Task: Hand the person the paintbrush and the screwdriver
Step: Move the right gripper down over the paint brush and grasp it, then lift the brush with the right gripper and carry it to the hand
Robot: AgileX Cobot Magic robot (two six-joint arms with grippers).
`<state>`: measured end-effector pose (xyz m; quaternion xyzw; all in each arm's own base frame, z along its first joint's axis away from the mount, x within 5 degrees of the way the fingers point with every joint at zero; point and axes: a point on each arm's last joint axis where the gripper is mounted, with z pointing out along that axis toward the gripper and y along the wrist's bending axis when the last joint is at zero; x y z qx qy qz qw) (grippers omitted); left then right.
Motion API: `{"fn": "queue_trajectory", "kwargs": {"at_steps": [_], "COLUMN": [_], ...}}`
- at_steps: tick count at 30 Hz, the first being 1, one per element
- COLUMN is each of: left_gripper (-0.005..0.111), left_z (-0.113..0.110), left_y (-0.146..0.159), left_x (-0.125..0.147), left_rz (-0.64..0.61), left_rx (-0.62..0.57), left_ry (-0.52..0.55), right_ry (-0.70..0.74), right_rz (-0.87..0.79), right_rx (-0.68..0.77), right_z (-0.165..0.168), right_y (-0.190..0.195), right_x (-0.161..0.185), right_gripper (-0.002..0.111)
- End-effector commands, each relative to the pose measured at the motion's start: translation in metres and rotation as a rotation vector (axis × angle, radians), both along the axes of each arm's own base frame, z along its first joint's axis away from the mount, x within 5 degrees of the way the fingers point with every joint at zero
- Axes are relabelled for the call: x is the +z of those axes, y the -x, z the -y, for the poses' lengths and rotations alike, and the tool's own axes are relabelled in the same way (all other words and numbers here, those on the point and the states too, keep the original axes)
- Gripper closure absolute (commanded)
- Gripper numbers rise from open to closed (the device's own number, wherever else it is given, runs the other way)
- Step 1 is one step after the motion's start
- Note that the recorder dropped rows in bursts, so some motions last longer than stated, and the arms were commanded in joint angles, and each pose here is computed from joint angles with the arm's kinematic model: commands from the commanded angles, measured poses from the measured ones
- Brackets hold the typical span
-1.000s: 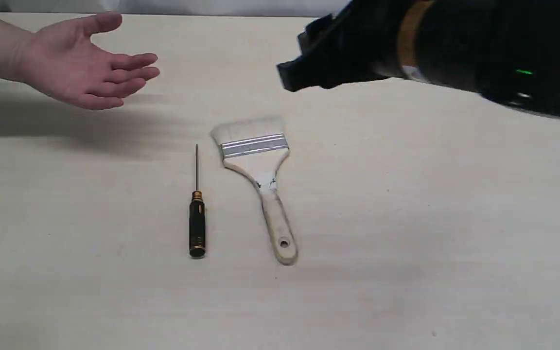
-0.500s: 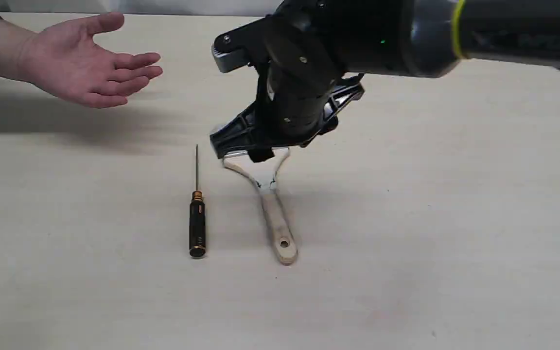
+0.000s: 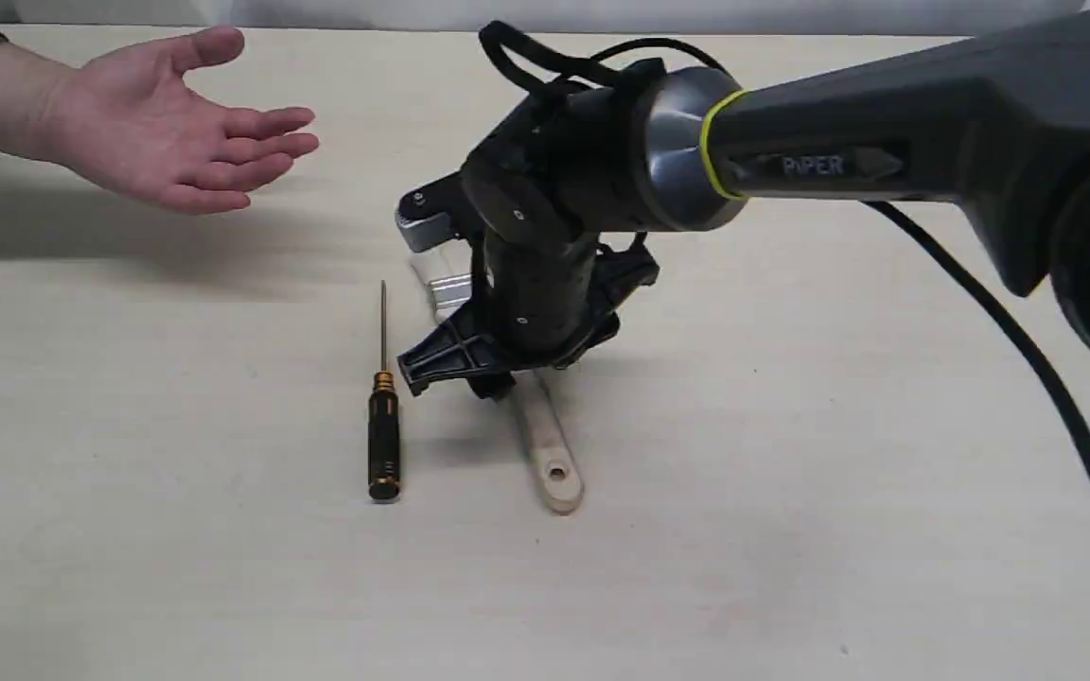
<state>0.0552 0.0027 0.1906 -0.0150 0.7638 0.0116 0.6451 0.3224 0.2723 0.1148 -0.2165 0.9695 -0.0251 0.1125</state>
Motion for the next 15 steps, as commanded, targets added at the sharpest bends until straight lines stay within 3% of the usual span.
{"fn": "queue_trajectory", "kwargs": {"at_steps": [1,5,10,13,15], "left_gripper": [0.107,0.107,0.107,0.107,0.107], "left_z": [0.001,0.001,0.001,0.001,0.001], "left_y": [0.0,0.0,0.0,0.0,0.0], "left_x": [0.0,0.0,0.0,0.0,0.0], "left_rz": [0.006,0.006,0.006,0.006,0.006], "left_rx": [-0.009,-0.009,-0.009,-0.009,-0.009], "left_ry": [0.006,0.006,0.006,0.006,0.006], "right_ry": [0.007,0.015,0.022,0.061,0.085], "right_rz": [-0.016,-0.031,-0.034,-0.014,-0.001], "right_rx": [0.012,0.013,0.016,0.105,0.13], "right_z": [-0.001,-0.002,-0.001,0.0,0.002], "right_y": [-0.001,-0.001,-0.001,-0.003,-0.004], "right_x": [-0.018,-0.03,-0.032,-0.029,-0.025], "right_gripper": [0.055,0.063,0.084,0.102,0.104]}}
